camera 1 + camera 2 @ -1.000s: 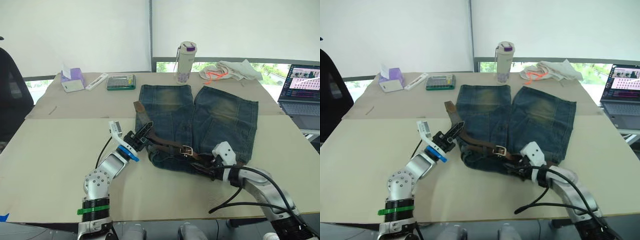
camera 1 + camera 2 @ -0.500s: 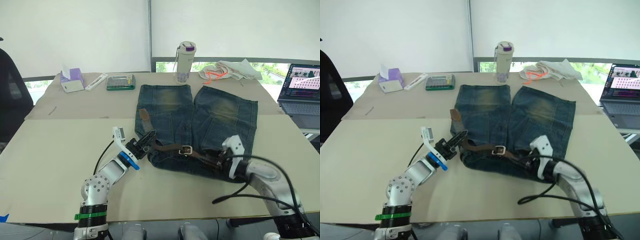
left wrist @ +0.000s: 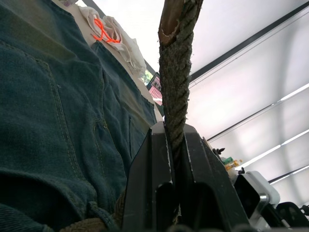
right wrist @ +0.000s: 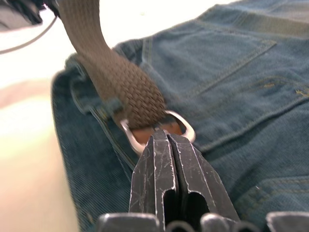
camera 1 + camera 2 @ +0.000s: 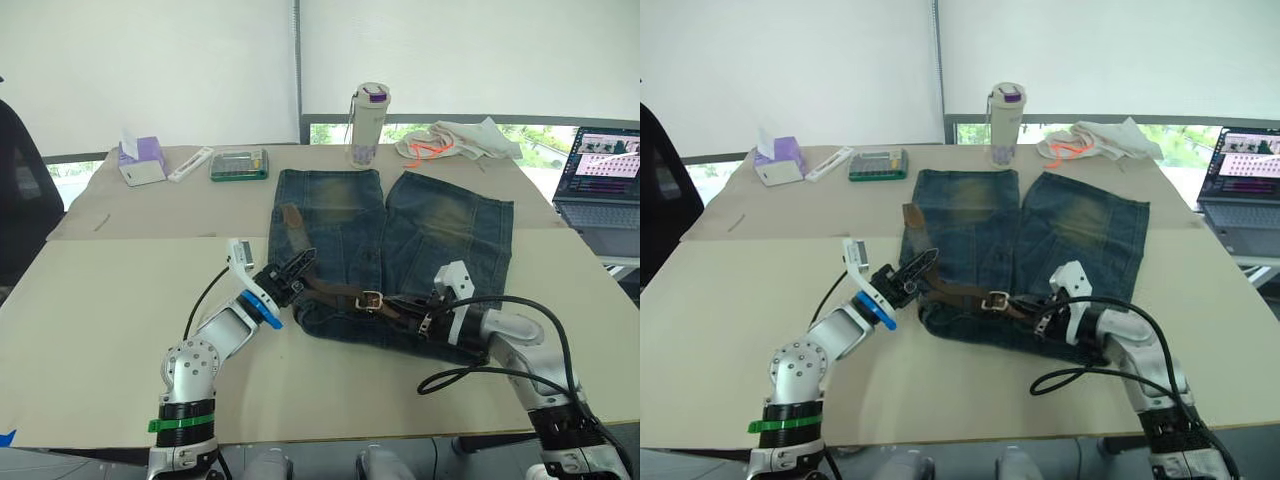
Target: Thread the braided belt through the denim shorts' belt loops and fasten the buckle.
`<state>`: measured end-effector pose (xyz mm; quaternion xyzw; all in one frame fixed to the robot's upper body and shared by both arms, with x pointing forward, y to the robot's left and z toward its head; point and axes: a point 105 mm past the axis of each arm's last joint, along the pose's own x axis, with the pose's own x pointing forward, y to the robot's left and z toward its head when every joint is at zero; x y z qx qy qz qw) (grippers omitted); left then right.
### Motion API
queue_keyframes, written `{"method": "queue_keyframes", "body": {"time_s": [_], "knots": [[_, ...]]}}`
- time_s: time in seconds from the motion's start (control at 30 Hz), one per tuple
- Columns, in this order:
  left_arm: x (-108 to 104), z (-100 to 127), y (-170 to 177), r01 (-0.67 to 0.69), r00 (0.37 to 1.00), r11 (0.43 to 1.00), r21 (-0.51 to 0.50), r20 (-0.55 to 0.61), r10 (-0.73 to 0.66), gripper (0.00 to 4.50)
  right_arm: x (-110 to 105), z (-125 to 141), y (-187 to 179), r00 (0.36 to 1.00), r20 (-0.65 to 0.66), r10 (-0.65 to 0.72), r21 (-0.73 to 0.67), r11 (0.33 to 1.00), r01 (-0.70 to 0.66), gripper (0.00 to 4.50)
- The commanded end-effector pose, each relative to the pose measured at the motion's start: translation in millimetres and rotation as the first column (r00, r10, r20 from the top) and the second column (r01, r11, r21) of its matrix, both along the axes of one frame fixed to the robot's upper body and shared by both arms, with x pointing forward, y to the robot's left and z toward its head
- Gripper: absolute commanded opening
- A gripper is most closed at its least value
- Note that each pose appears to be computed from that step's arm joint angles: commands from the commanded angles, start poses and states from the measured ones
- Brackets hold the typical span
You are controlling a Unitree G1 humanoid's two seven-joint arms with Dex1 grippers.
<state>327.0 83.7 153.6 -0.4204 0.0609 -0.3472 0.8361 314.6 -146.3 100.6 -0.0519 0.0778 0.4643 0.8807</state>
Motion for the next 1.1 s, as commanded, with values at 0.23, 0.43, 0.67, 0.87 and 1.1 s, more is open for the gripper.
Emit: {"method": "queue_keyframes", "body": {"time_s": [0.23,0.43,0.67,0.87,1.1], "knots": [[-7.3,17.1,-5.9,-0.001,0.999,1.0,-0.003,0.047,0.001,0.0,6.6,-8.2,12.7,0.993,0.073,0.089,-0.132,0.988,-0.079,0.03],[-9.6,11.0,-3.3,-0.006,0.999,1.0,0.011,0.036,0.005,0.0,9.5,-3.5,17.3,0.983,0.104,0.149,-0.199,0.972,-0.126,0.03],[-10.8,0.7,0.8,-0.005,1.0,1.0,0.03,0.022,0.004,0.0,13.5,-0.4,29.6,0.972,0.104,0.21,-0.216,0.959,-0.184,0.03],[-11.7,-7.3,8.8,-0.016,1.0,0.998,0.063,0.019,0.015,0.0,17.3,-1.8,32.0,0.968,0.1,0.23,-0.229,0.952,-0.203,0.03],[-11.0,-16.3,21.8,-0.036,0.999,0.992,0.124,0.036,0.032,0.0,20.1,-1.7,33.6,0.964,0.102,0.246,-0.229,0.949,-0.218,0.03]]}}
